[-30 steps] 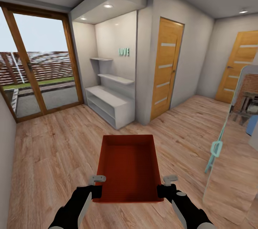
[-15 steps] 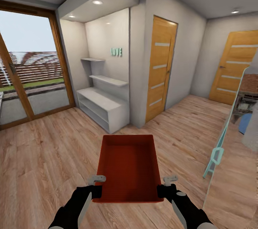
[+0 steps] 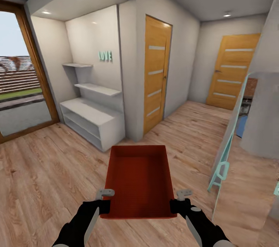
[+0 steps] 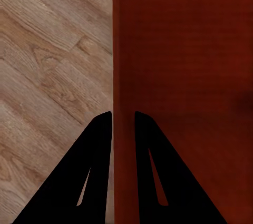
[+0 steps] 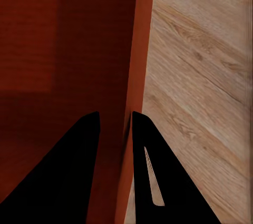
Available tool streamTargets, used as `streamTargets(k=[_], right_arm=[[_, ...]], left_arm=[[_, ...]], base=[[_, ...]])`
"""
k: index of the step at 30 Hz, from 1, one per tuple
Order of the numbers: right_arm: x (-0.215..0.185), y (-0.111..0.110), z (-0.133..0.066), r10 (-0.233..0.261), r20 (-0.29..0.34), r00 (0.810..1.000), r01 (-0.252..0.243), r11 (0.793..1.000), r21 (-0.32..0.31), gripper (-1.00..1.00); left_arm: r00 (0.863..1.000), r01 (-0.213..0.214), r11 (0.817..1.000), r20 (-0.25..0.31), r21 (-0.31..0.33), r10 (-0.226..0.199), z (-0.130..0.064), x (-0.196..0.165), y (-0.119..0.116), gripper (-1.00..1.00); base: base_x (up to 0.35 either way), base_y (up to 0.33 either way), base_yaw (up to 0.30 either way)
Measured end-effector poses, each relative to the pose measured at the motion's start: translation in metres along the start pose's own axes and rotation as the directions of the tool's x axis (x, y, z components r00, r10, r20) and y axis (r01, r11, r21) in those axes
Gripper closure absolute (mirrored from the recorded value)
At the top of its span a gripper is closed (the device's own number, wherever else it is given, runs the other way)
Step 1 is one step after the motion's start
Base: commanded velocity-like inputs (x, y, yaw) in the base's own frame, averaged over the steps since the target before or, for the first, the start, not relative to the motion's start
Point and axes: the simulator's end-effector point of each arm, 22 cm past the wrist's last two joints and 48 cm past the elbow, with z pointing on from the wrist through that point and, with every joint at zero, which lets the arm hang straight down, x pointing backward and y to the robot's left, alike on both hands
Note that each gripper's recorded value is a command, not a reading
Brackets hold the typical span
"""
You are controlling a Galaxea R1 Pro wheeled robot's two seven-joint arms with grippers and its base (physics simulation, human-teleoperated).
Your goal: Move the two storage containers from the living room to the garage. In the garage, place one container on the floor and stack the other container on top of it (either order is fine).
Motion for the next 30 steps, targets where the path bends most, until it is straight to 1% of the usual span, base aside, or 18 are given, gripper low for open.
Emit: streamTargets(k=[6,14,30], right_arm=[[0.0,0.0,0.0,0.0,0.0,1.0,0.0,1.0,0.001,1.0],[-0.0002,0.0,0.0,0.0,0.001,1.0,0.0,1.0,0.0,1.0],[0.0,0.0001,0.0,0.0,0.0,1.0,0.0,1.0,0.0,1.0]], left_arm=[[1.0,0.0,1.0,0.0,0.0,0.0,0.0,0.0,0.0001,1.0],[1.0,0.001,1.0,0.0,0.0,-0.001,-0.0001,-0.0002,0.0,1.0],[1.0,0.001,1.0,0.0,0.0,-0.001,-0.0001,0.0,0.0001,1.0]], base=[[0.327,0.126,-0.06],[0.327,0.121,-0.002],[0.327,0.084,-0.001]])
